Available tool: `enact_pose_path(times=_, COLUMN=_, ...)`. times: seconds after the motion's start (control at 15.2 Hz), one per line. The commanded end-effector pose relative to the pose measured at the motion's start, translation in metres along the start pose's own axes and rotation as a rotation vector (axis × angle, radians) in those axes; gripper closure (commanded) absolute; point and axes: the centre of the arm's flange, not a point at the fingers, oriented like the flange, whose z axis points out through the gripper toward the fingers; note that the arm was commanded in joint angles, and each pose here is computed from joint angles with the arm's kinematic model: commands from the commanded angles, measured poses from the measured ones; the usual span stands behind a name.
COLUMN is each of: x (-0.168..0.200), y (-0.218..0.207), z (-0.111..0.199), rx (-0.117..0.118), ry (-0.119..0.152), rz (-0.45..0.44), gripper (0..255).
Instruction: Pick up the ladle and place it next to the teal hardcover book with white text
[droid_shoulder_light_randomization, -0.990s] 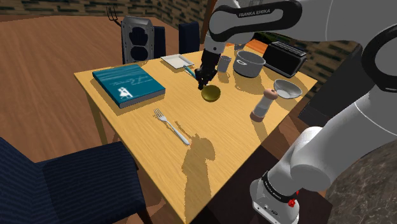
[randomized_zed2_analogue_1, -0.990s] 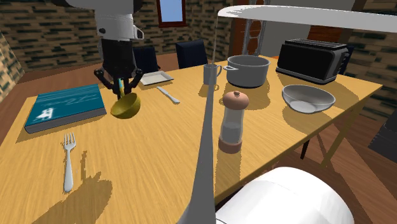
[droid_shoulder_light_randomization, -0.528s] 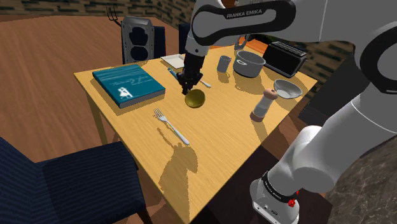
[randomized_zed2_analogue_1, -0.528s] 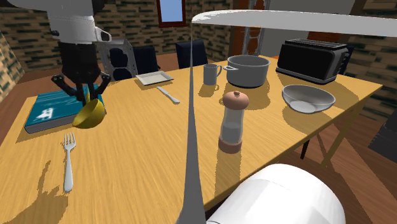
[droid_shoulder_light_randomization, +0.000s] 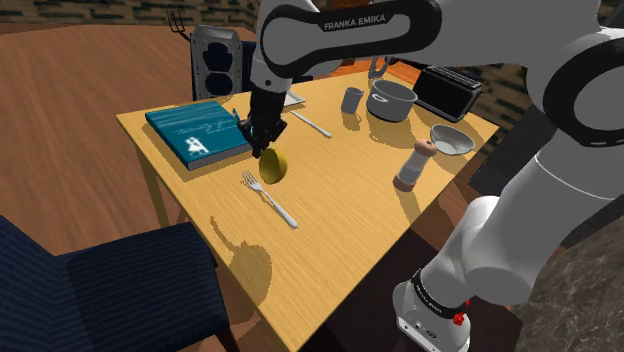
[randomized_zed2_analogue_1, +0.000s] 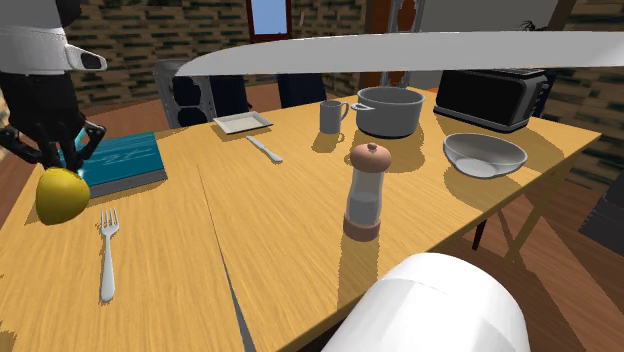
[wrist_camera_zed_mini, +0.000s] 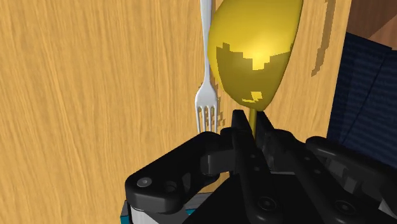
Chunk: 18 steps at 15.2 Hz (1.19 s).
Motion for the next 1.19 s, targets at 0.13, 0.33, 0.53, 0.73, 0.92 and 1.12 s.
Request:
enact_pose_path(times=0.13, x=0.003, y=-0.053, z=0.008, rx=0.001, ry=0.000, rz=0.001, gripper=255)
enact_pose_path(times=0.33, x=0.006, y=-0.092, z=0.014, rx=0.001, ry=0.000, rz=0.001, gripper=255)
enact_pose_path(times=0.53, x=0.008, y=-0.114, z=0.023, rx=0.001, ry=0.000, rz=0.001, gripper=255)
enact_pose_path(times=0.73, x=0.009, y=-0.111, z=0.038, rx=0.001, ry=0.000, rz=0.001, gripper=255)
enact_pose_path(times=0.92, x=0.010, y=-0.109, z=0.054, rx=0.001, ry=0.000, rz=0.001, gripper=255)
enact_pose_path(times=1.12, x=0.012, y=-0.106, z=0.069, rx=0.001, ry=0.000, rz=0.001, gripper=255)
